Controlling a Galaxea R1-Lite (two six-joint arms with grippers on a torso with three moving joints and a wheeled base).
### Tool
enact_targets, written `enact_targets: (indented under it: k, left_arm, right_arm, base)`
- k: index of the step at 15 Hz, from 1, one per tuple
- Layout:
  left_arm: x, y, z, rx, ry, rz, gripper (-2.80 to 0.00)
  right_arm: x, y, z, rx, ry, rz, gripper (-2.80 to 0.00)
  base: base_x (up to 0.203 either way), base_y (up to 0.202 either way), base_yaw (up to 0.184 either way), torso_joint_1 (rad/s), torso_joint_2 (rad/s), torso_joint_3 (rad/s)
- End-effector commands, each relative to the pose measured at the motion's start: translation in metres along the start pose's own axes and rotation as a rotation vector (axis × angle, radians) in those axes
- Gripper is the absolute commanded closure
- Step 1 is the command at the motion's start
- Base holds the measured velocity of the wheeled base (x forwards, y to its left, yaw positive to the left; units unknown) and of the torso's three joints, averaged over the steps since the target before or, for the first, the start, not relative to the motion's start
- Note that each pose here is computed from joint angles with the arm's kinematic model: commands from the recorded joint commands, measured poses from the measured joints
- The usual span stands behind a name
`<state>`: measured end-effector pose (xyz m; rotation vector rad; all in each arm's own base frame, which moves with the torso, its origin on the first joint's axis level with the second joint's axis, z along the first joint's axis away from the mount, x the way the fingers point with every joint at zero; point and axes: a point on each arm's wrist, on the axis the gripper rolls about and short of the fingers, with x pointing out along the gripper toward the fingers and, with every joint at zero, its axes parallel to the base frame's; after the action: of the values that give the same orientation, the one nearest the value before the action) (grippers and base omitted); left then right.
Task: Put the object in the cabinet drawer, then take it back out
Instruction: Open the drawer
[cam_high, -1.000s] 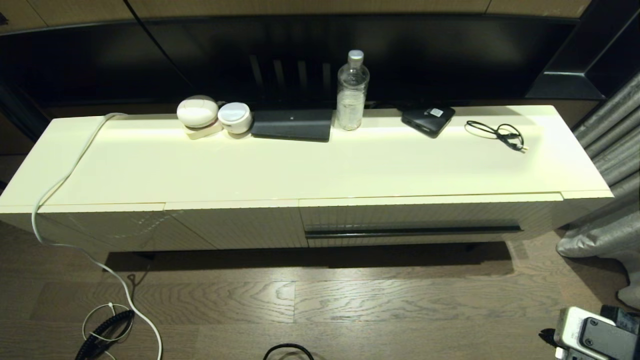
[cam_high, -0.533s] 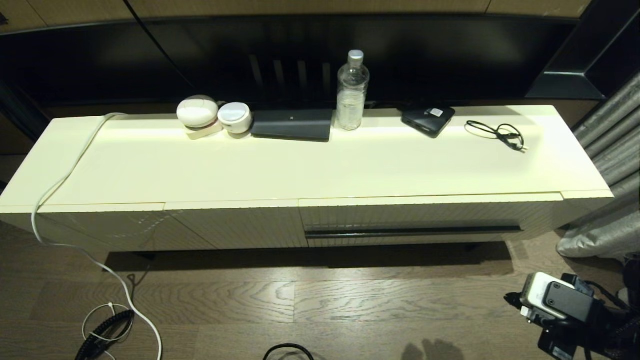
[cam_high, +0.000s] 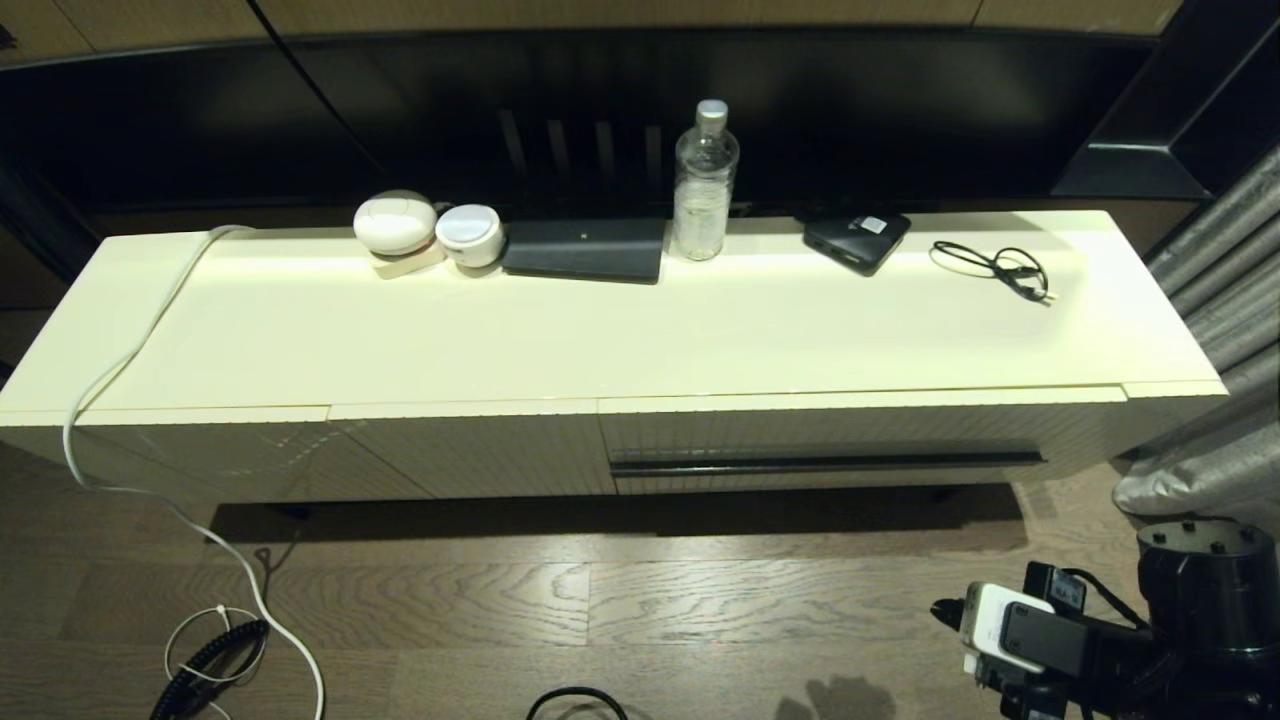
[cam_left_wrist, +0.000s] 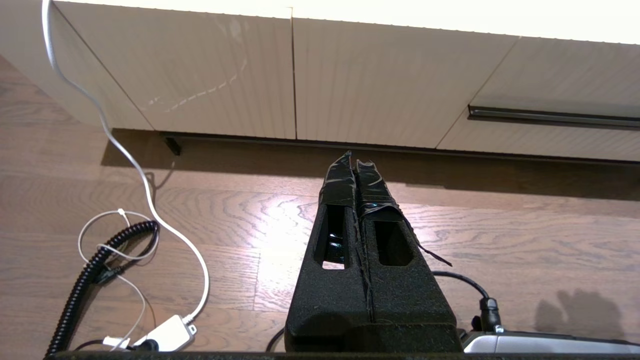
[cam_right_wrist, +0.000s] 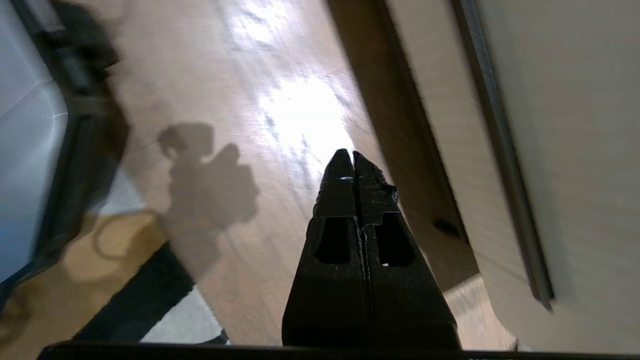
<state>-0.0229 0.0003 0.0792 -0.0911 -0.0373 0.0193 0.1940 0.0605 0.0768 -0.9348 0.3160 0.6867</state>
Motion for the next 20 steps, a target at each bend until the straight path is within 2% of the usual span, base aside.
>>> enact_targets:
  k: [1, 3, 6, 7, 11, 16, 20]
  left_arm:
    - [0.0, 0.0, 0.0, -0.001, -0.002, 0.0, 0.0]
    - [0.0, 0.0, 0.0, -0.001, -0.002, 0.0, 0.0]
    - [0.0, 0.0, 0.0, -0.001, -0.002, 0.0, 0.0]
    - [0.0, 0.0, 0.0, -0.001, -0.002, 0.0, 0.0]
    - [0.0, 0.0, 0.0, -0.001, -0.002, -0.001, 0.0]
    - [0.0, 0.0, 0.0, -0.001, -0.002, 0.0, 0.0]
    - [0.0, 0.0, 0.0, -0.001, -0.002, 0.0, 0.0]
  right_arm:
    - [-0.001, 0.019, 0.003, -0.047, -0.015, 0.077, 0.0]
    - [0.0, 0.029, -0.001, -0.119, 0.0, 0.126, 0.0]
    - [0.01, 0.03, -0.006, -0.149, -0.005, 0.113, 0.0]
    - [0.012, 0.029, -0.005, -0.156, -0.012, 0.102, -2.8]
    - [0.023, 0.02, -0.01, -0.14, 0.015, 0.076, -2.8]
    - [0.03, 0.021, -0.024, -0.207, 0.038, 0.075, -2.8]
    - [0.043, 0.023, -0.037, -0.236, 0.061, 0.123, -2.8]
  base:
    - [0.0, 0.0, 0.0, 0.0, 0.0, 0.0]
    - [0.0, 0.0, 0.0, 0.0, 0.0, 0.0]
    - [0.0, 0.0, 0.0, 0.0, 0.0, 0.0]
    - [0.0, 0.0, 0.0, 0.0, 0.0, 0.0]
    - [0.0, 0.0, 0.0, 0.0, 0.0, 0.0]
    - [0.0, 0.0, 0.0, 0.0, 0.0, 0.0]
    - [0.0, 0.0, 0.0, 0.0, 0.0, 0.0]
